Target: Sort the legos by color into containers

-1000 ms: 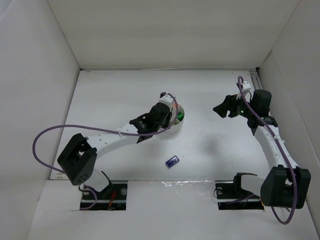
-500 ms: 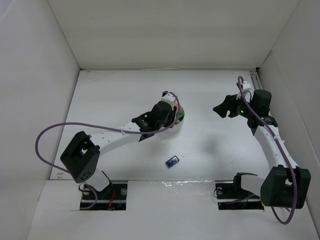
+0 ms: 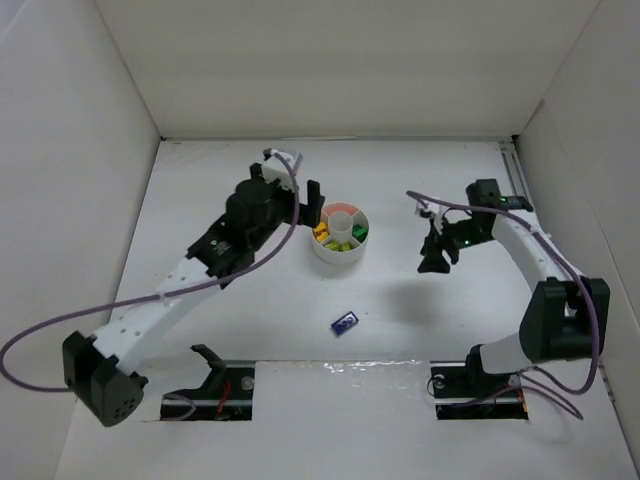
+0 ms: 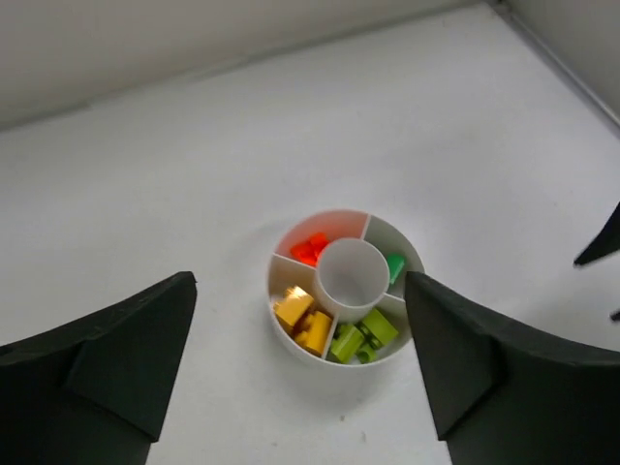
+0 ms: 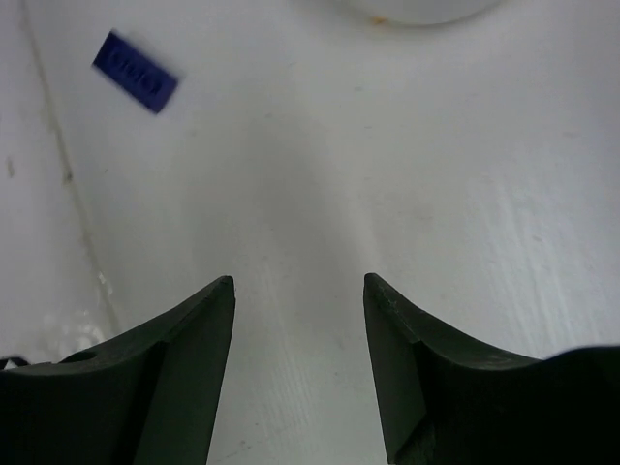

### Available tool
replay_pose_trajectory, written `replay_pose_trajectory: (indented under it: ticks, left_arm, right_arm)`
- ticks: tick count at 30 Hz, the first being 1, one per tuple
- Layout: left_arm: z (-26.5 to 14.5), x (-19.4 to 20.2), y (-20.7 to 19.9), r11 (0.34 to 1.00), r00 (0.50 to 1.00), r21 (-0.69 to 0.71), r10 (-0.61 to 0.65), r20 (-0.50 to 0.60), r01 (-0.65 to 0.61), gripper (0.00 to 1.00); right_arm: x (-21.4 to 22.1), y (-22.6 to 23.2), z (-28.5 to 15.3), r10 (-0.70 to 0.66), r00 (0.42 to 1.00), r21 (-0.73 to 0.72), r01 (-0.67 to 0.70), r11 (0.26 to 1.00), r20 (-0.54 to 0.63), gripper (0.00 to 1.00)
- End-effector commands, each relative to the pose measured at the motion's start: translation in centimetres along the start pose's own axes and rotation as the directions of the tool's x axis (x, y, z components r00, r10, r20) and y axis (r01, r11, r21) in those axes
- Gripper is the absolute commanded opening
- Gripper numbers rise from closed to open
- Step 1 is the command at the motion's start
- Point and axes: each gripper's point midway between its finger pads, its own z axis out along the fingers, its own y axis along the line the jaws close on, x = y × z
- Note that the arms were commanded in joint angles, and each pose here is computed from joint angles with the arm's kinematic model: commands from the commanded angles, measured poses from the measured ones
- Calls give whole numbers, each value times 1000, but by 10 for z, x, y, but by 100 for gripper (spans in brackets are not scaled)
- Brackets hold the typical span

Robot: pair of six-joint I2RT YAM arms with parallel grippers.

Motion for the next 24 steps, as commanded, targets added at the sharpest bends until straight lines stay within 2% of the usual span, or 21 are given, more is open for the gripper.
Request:
replay_pose_trajectory:
  ticks: [1, 2, 3, 5, 6, 8, 9, 10, 13, 18, 24]
  left_arm:
    - [-38, -45, 10, 991, 988, 56, 113, 107, -119, 89]
    - [-45, -49, 14, 992, 987, 52, 109, 120, -116, 98]
    - [-49, -48, 21, 993, 987, 38, 107, 119, -112, 100]
    - [-62, -53, 43, 997, 990, -24, 71, 124, -69, 100]
    - [-66, -53, 51, 997, 991, -51, 56, 122, -50, 100]
    - [-77, -52, 78, 992, 993, -128, 35, 115, -20, 100]
    - [-79, -46, 86, 990, 994, -144, 21, 104, -6, 100]
    - [-82, -45, 93, 986, 994, -165, 18, 109, 0, 100]
    - [-98, -41, 115, 974, 992, -227, 8, 127, 22, 100]
    - [-121, -37, 134, 958, 986, -283, 2, 164, 45, 100]
    - [-130, -26, 134, 957, 987, -286, -9, 163, 57, 100]
  right_arm:
    - [20, 66, 8, -218, 971, -329, 176, 928, -97, 61]
    - [21, 79, 16, -284, 950, -382, 218, 898, -126, 61]
    - [23, 86, 23, -330, 934, -411, 250, 877, -137, 61]
    - [16, 92, 36, -449, 885, -411, 365, 836, -127, 61]
    - [22, 109, 47, -532, 834, -456, 420, 784, -146, 61]
    - [13, 119, 61, -623, 772, -437, 521, 734, -126, 59]
    - [15, 136, 72, -686, 717, -479, 564, 673, -120, 59]
    - [14, 144, 76, -710, 696, -483, 587, 650, -109, 58]
    - [7, 169, 96, -740, 669, -510, 613, 603, -70, 58]
    - [0, 182, 122, -687, 725, -510, 570, 644, -57, 59]
    - [-7, 180, 144, -672, 740, -489, 574, 657, -35, 63]
